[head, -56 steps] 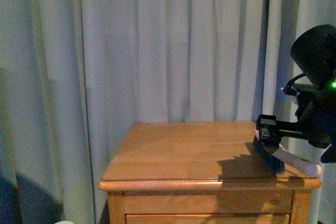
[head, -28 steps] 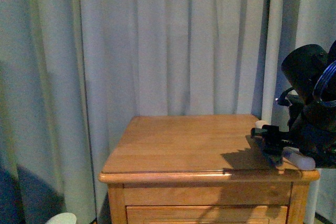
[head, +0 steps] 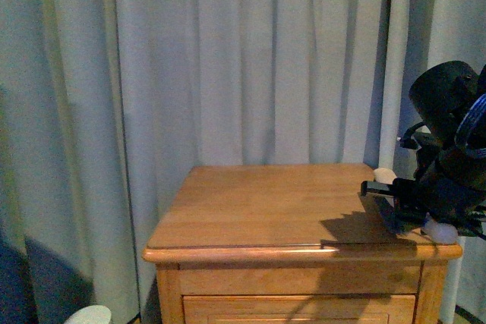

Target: Clean up trash

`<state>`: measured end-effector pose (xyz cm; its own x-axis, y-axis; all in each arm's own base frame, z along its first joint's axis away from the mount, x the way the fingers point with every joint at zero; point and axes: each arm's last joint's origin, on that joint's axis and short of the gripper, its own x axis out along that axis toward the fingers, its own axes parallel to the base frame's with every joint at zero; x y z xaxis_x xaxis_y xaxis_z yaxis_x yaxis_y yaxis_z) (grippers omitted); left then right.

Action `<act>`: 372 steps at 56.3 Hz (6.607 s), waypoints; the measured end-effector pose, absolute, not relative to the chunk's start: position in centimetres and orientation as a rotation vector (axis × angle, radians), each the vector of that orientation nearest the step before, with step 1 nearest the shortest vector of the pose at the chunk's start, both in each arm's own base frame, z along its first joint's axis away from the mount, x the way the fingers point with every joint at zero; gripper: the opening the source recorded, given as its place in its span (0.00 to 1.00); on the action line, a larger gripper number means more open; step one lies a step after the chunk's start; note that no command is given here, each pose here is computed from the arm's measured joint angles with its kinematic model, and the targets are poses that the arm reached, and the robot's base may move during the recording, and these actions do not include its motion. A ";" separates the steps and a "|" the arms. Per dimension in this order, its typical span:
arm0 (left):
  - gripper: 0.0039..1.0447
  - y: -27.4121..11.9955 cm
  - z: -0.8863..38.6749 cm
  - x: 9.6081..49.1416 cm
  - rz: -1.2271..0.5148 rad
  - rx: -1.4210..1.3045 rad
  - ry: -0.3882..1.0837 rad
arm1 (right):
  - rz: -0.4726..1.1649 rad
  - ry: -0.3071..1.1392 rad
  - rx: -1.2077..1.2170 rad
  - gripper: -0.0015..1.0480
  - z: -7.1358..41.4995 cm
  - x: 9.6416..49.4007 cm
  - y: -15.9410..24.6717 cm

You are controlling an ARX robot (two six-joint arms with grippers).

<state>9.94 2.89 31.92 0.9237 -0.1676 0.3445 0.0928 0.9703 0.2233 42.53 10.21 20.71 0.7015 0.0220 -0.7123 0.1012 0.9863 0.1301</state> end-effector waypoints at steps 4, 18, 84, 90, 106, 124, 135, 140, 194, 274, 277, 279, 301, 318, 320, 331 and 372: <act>0.27 2.9 31.9 9.9 -0.135 0.205 -0.370 | -0.016 0.765 0.179 0.19 21.1 41.9 10.1; 0.27 2.9 31.9 9.9 -0.135 0.206 -0.370 | 0.085 0.485 0.127 0.19 25.8 36.8 9.4; 0.27 2.9 31.9 9.9 -0.142 0.207 -0.369 | -0.011 -0.111 0.039 0.19 32.5 12.6 3.7; 0.27 2.9 31.9 9.9 -0.131 0.205 -0.370 | -0.008 -0.110 0.038 0.19 32.5 12.6 3.7; 0.27 2.9 31.8 9.9 -0.131 0.204 -0.369 | -0.005 -0.094 0.027 0.19 32.3 12.9 3.8; 0.27 2.9 31.8 9.9 -0.132 0.205 -0.368 | 0.000 -0.100 0.028 0.19 32.3 12.8 3.8; 0.27 2.9 31.8 9.9 -0.130 0.204 -0.368 | -0.003 -0.100 0.029 0.19 32.3 12.8 3.8; 0.27 2.9 31.8 9.9 -0.133 0.204 -0.366 | -0.005 -0.099 0.029 0.19 32.3 12.8 3.8; 0.27 5.5 32.7 15.2 -0.180 -0.111 0.268 | 0.000 -0.102 0.024 0.19 32.4 12.7 3.8; 0.27 5.3 22.8 26.1 -0.739 0.634 0.630 | -0.004 -0.101 0.024 0.19 32.3 12.7 3.8; 0.27 5.4 22.6 26.3 -0.740 0.633 0.631 | -0.004 -0.101 0.024 0.19 32.3 12.7 3.8; 0.27 5.4 22.4 26.4 -0.742 0.630 0.634 | -0.004 -0.101 0.024 0.19 32.3 12.7 3.8; 0.27 5.2 20.6 26.0 -0.787 0.595 0.710 | -0.003 -0.101 0.024 0.19 32.3 12.7 3.8; 0.27 5.2 20.6 26.0 -0.787 0.600 0.709 | 0.063 0.232 -0.069 0.19 32.2 16.3 5.0; 0.27 5.2 20.6 26.0 -0.787 0.601 0.710 | 0.079 0.261 -0.077 0.19 32.0 17.7 5.5; 0.27 5.2 20.6 26.0 -0.788 0.603 0.710 | 0.097 0.382 -0.236 0.19 28.5 26.7 8.5; 0.27 5.2 20.5 26.0 -0.792 0.606 0.711 | 0.196 0.643 -0.623 0.19 15.2 38.3 17.4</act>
<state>26.04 5.23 20.54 0.5013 -0.4183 -0.7574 0.7979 0.5621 0.2177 38.32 17.36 15.16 0.7895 -0.0165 -0.6135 -0.3565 0.8014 -0.4803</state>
